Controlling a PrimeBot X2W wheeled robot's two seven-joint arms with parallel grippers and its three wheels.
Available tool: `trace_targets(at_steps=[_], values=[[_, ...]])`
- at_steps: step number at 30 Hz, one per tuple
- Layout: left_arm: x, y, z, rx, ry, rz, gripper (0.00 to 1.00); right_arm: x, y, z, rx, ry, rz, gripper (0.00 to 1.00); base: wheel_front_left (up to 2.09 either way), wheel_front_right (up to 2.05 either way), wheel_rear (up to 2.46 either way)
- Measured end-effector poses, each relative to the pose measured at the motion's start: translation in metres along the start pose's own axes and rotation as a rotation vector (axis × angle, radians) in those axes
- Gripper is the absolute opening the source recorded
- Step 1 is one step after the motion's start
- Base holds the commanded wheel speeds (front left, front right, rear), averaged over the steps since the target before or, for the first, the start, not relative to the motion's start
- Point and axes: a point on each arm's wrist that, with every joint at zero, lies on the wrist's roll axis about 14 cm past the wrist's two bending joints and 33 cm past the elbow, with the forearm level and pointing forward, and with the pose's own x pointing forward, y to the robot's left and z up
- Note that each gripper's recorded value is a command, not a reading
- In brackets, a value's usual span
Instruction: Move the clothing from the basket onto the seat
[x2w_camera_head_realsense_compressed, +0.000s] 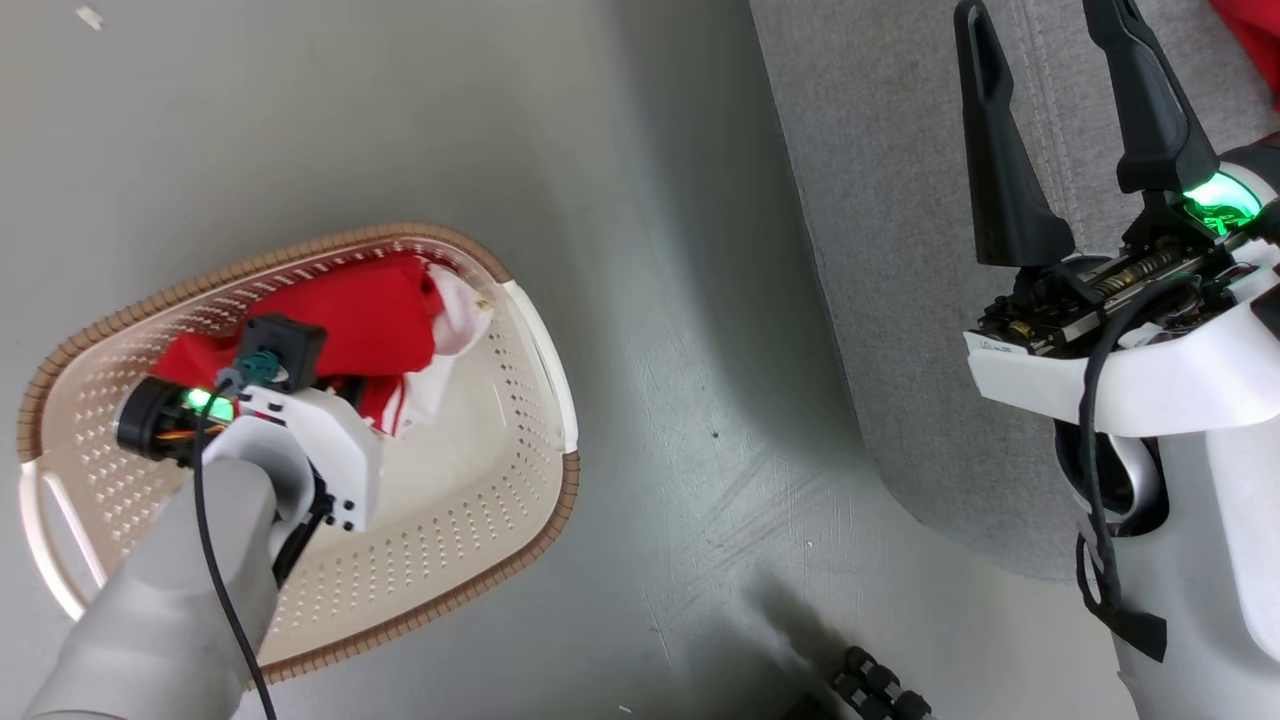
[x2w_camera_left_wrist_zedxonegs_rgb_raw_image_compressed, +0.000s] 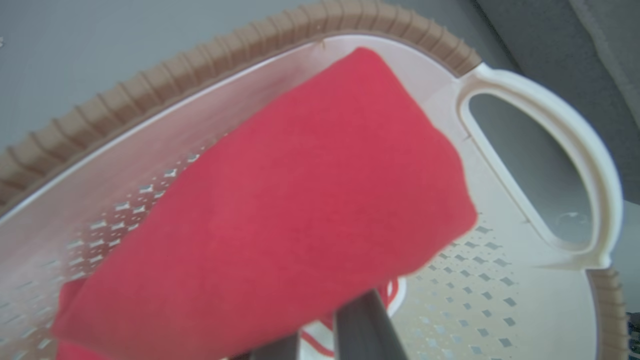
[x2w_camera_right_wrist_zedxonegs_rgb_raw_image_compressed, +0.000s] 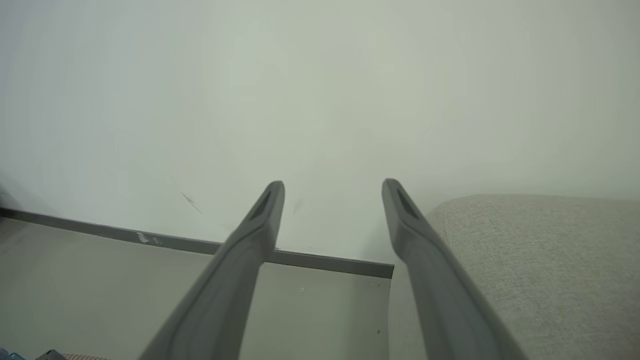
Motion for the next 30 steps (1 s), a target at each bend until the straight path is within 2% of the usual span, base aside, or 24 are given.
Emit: trace_targets(at_steps=[30], values=[[-0.079, -0.057, 0.089, 0.021, -0.279, -0.057, 0.0, -0.007, 0.011, 0.084, 0.015, -0.15, 0.022, 1.0, 0.0, 0.0, 0.0]])
